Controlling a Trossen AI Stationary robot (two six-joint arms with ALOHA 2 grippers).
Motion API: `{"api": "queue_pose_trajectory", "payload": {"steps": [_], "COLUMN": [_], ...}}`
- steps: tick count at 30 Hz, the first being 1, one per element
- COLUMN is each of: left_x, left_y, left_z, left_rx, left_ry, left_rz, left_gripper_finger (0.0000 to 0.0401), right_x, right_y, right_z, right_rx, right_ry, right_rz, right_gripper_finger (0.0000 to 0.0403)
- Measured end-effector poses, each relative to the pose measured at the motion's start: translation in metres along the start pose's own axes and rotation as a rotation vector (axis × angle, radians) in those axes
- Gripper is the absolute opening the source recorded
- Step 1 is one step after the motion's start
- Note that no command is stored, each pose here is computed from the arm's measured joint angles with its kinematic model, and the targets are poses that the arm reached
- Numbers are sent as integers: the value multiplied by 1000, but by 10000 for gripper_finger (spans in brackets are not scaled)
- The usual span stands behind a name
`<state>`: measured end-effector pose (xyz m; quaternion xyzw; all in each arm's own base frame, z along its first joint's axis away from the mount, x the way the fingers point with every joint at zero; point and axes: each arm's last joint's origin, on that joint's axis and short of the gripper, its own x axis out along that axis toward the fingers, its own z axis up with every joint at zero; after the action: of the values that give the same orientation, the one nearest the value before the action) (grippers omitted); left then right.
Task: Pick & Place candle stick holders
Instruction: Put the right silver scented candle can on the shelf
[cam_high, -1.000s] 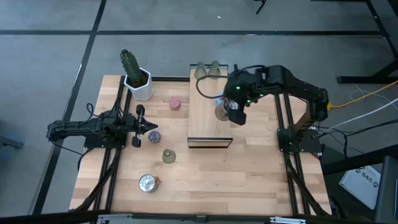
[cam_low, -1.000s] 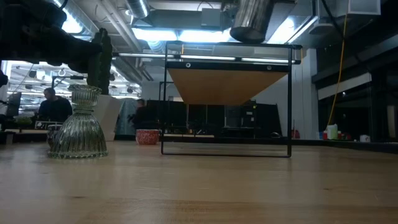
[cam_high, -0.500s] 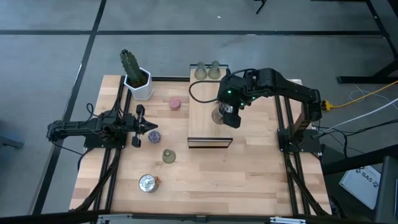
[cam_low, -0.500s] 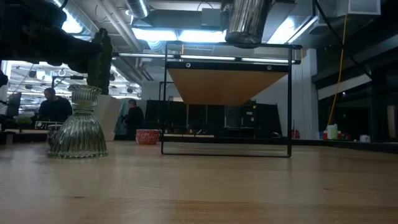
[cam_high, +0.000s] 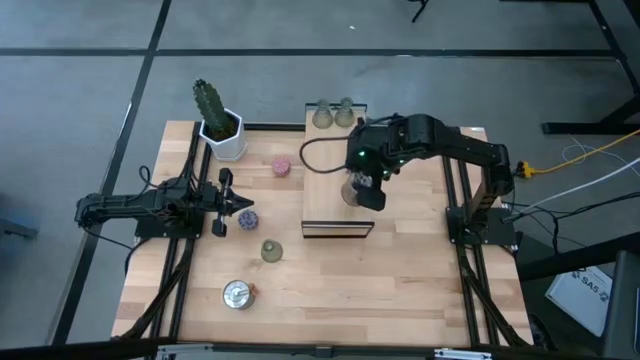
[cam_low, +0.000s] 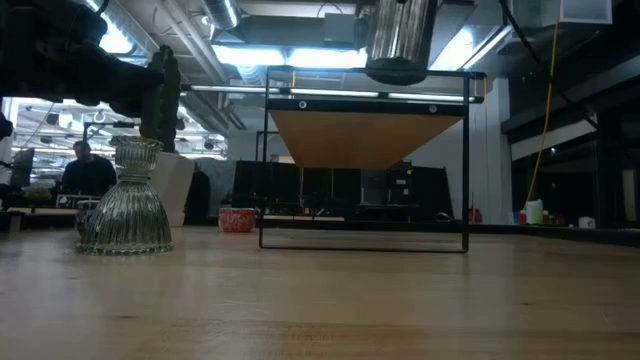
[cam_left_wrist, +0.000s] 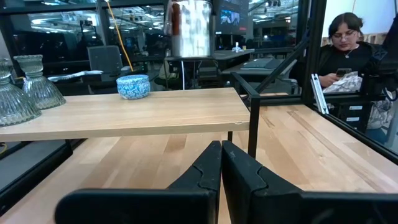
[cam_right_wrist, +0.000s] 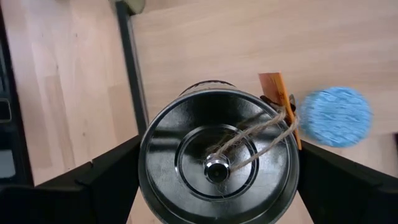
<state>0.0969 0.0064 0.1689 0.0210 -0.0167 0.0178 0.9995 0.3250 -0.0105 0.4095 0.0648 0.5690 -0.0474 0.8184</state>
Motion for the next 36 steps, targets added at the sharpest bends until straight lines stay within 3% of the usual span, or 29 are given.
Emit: {"api": "queue_pose_trajectory", "payload": {"steps": [11, 36], "left_x": [0, 0], "left_y": [0, 0], "left_z": [0, 0], "left_rx": [0, 0], "left_ry": [1, 1], "left_rz": [0, 0], "left_gripper_finger": [6, 6], "right_x": [20, 29], "right_y": [17, 16], "right_z": [5, 2], "right_rx": [-72, -68], "right_ry": [62, 101], "right_rz": [16, 6], "right_gripper_finger": [364, 364]}}
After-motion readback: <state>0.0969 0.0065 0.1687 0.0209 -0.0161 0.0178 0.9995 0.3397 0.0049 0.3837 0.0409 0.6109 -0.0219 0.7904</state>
